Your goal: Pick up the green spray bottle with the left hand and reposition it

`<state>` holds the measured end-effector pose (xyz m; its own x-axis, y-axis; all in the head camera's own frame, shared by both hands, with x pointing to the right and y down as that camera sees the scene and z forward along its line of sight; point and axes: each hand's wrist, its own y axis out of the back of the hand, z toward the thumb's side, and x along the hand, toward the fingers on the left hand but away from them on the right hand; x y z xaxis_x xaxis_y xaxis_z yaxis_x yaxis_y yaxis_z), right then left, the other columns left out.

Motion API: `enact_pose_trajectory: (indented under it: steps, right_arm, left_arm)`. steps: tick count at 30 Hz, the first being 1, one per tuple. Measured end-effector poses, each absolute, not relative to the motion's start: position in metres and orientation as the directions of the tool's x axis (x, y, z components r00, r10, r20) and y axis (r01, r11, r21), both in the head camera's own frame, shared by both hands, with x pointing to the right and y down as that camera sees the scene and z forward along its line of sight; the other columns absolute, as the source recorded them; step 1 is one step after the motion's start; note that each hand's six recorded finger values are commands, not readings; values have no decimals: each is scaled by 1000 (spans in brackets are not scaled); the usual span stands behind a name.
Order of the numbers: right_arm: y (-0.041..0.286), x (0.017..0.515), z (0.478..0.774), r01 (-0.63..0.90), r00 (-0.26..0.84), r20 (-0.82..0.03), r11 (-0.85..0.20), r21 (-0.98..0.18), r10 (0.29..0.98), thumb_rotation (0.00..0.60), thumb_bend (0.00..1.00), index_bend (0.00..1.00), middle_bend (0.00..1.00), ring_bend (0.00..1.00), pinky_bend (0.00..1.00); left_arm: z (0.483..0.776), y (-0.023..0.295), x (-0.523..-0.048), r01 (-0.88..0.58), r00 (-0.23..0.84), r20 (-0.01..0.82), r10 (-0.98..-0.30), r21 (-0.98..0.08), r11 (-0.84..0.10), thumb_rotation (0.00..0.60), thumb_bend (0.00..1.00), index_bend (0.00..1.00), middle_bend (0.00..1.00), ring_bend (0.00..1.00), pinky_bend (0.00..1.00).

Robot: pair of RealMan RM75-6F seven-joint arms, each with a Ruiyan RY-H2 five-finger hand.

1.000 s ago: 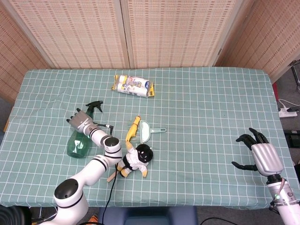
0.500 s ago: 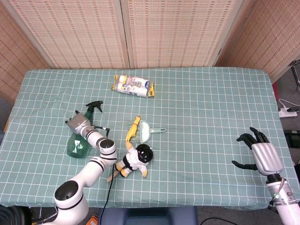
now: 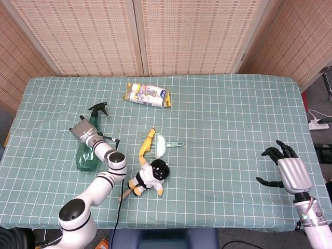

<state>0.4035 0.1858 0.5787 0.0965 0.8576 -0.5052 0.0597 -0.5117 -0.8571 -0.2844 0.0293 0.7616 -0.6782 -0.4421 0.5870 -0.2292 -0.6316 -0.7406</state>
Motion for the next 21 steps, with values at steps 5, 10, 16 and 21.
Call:
enact_pose_trajectory:
  steps: [5, 10, 16, 21]
  right_arm:
    - [186, 404, 578, 62, 96, -504, -511, -857, 858, 600, 0, 341, 261, 66, 149]
    - [187, 404, 577, 61, 96, -500, -507, -860, 861, 600, 0, 339, 261, 66, 149]
    - [187, 404, 577, 54, 95, -493, -499, -865, 865, 600, 0, 337, 261, 66, 149]
    - [188, 403, 576, 48, 92, -482, -487, -872, 871, 600, 0, 336, 261, 67, 150]
  left_arm:
    - [748, 12, -284, -225, -680, 556, -478, -779, -585, 600, 376, 135, 606, 383, 194]
    - [723, -17, -286, -217, -680, 490, -546, -845, -489, 600, 379, 230, 646, 423, 221]
    - [696, -43, -290, -250, -664, 455, -593, -883, -397, 600, 390, 278, 671, 449, 235]
    - [676, -58, -287, -329, -611, 470, -637, -883, -336, 600, 395, 305, 682, 460, 239]
